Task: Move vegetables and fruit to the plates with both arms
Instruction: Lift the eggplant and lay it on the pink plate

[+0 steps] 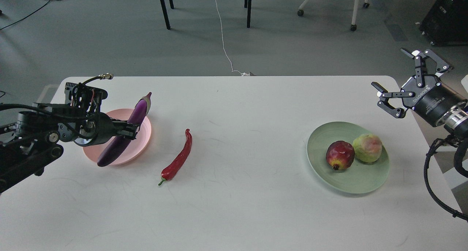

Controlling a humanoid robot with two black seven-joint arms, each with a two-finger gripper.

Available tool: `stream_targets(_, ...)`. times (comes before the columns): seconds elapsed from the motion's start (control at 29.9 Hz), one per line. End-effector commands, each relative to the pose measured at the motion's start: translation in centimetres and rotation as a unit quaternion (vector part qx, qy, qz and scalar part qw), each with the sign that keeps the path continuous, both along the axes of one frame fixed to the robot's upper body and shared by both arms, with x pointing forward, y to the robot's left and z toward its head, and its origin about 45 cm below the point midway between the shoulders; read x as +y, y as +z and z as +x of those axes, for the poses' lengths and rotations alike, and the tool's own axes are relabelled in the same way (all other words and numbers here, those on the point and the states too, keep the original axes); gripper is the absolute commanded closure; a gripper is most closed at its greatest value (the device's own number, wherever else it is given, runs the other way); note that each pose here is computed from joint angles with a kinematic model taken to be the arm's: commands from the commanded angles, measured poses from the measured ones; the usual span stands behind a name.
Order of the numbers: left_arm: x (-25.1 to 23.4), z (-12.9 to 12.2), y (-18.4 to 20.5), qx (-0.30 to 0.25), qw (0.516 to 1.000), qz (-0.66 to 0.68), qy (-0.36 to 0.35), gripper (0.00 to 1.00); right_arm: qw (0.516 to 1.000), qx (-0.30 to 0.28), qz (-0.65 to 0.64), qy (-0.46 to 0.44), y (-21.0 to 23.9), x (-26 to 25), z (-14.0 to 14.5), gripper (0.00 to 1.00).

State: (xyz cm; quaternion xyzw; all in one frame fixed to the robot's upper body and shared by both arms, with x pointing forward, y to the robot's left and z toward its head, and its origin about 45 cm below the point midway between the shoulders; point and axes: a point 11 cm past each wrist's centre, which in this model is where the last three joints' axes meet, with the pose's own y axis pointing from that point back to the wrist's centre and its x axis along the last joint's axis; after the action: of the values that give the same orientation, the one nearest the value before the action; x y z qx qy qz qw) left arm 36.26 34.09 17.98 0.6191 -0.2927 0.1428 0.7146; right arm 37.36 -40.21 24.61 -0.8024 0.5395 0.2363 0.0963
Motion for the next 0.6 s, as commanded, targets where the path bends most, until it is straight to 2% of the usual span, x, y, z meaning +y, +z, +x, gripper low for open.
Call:
stream_targets(0.0, 1.4, 0.1, -0.7, 0.006, 1.0, 0.01, 0.02, 0.68, 1.0, 0.002, -0.001, 0.0, -0.1, 0.0, -0.1, 0.01)
stream_targets(0.13, 1.8, -0.2, -1.3, 0.016, 0.999, 0.018, 0.022, 0.65, 1.0, 0.004, 0.003, 0.003, -0.4, 0.3, -0.1, 0.01)
stream_targets(0.23, 1.8, -0.6, -1.9, 0.02, 0.999, 0.019, 0.021, 0.51, 1.0, 0.004, 0.004, 0.004, -0.4, 0.5, 0.0, 0.01)
stream_targets(0.4, 1.5, -0.1, -1.8, -0.013, 1.0, 0.006, 0.027, 0.3, 1.0, 0.004, 0.007, 0.006, -0.6, 0.8, 0.0, 0.01)
stream_targets(0.57, 1.4, 0.0, -1.6, -0.013, 1.0, 0.006, 0.025, 0.26, 1.0, 0.006, 0.007, 0.006, -0.7, 0.7, -0.1, 0.01)
